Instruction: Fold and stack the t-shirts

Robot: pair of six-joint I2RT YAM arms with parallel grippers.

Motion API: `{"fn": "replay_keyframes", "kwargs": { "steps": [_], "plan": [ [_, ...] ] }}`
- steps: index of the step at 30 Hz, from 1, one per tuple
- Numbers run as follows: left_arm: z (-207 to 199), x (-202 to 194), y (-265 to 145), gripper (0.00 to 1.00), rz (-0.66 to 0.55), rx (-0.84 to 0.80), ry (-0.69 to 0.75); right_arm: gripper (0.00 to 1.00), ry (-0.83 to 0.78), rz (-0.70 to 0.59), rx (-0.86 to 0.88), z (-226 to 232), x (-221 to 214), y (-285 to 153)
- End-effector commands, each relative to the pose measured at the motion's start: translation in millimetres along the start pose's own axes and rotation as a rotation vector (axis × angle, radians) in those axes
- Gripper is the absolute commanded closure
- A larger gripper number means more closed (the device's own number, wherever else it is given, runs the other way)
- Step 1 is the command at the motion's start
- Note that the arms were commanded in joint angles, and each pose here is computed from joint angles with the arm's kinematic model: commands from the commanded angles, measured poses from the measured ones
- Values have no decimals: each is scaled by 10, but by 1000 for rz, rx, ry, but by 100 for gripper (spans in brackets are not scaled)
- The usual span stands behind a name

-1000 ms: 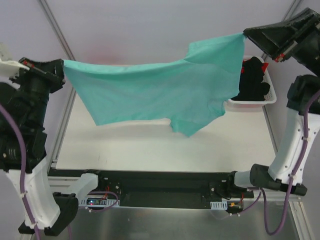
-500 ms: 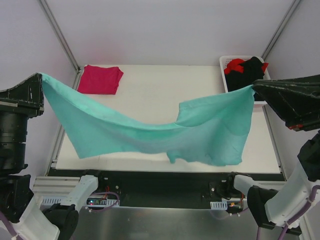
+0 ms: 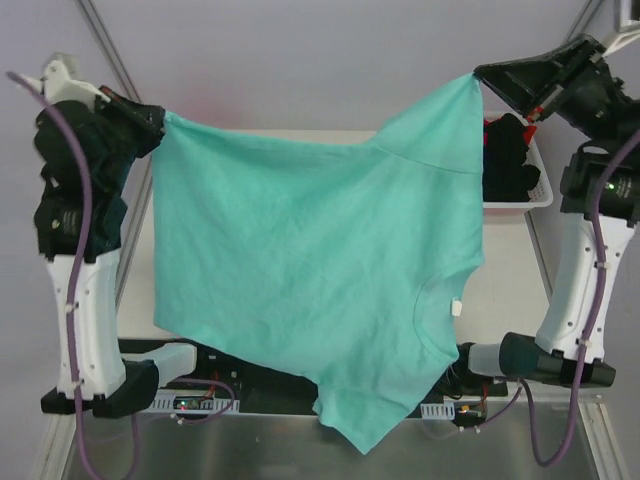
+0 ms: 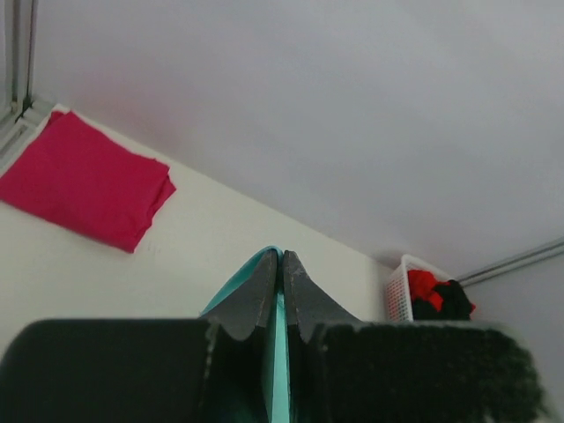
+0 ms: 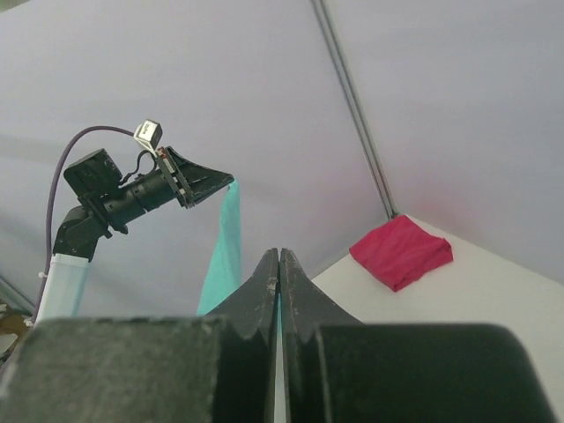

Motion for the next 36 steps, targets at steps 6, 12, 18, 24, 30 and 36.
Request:
{"fn": "replay_keyframes", "kwargs": {
  "steps": [6,12,18,24,30,36],
  "plan": [
    [225,-733,1641,100,154,51,-29,99,30,5,-54,-1371,14,275],
    [68,-712,2469,100,144,-13,-35,99,60,-2,-22,-2014,241,589],
    [-167,-389,2628,100,51,-104,-53,99,53,-54,-30,-2189,338,653],
    [-251,-275,2241,100,18,-161,-39,99,40,-10,24,-1980,182,639],
    [-134,-425,1800,100,8,-163,-43,99,53,43,56,-1654,32,584],
    [262,-1043,1472,100,126,-71,-43,99,160,125,-3,-1671,-648,303]
  ]
}}
Point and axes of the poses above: each gripper's point midway between its finger pads, its own y axis out along the fingers, its own z axis along the line the jaws close on, x = y × z, the point moved 3 cm from there along -y, back along the fingers, and after that the axes turned 6 degrees about y, right-handed, at the moved point
